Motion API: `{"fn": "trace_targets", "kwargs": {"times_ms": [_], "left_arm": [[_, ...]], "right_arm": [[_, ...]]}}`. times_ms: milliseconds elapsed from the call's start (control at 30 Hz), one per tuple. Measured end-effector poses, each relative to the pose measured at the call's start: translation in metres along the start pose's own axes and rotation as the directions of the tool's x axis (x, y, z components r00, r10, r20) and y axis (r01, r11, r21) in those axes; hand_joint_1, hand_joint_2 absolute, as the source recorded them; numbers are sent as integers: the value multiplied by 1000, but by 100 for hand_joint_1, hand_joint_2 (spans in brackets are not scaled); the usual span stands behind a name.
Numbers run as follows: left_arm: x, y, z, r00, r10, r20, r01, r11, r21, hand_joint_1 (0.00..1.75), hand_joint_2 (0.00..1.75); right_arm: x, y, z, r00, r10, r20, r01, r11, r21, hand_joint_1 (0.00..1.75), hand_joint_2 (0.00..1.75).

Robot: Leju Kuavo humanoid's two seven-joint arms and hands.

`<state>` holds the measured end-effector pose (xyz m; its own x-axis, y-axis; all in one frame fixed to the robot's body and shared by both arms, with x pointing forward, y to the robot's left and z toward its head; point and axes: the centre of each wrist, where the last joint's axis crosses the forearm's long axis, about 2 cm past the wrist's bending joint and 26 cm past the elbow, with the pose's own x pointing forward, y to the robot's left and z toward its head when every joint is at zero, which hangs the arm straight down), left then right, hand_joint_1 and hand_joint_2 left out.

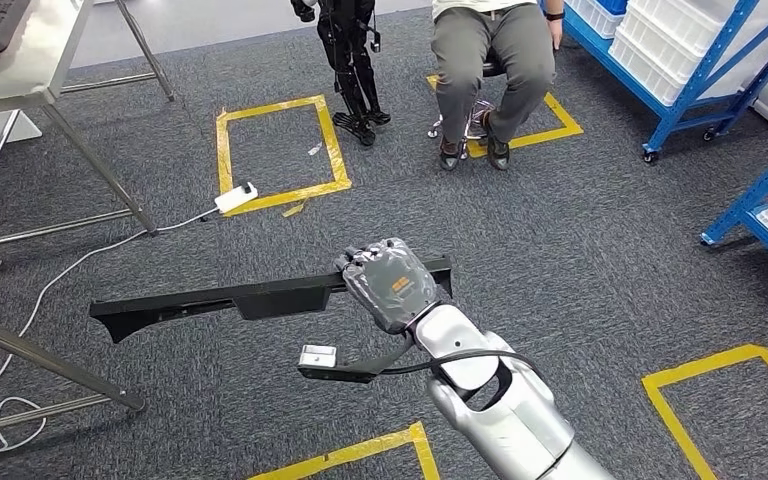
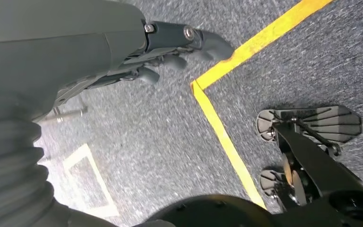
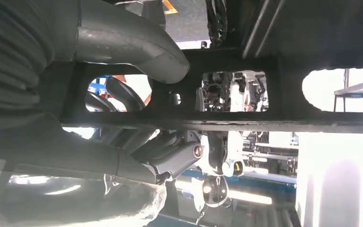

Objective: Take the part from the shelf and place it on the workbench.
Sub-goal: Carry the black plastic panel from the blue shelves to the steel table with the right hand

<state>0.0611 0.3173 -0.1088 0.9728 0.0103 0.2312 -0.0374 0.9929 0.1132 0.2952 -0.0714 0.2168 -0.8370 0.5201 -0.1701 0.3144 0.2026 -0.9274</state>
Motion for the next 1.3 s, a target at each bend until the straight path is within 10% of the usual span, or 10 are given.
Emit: {"fn": "trace_targets", "kwargs": {"times_ms": [1300], "left_arm": [[0,-3,0,1000,-8,-16,8,1000,-5,0,175]], "right_arm": [[-27,-16,-7,996,80,-28,-81,997,-11,171,175]]}}
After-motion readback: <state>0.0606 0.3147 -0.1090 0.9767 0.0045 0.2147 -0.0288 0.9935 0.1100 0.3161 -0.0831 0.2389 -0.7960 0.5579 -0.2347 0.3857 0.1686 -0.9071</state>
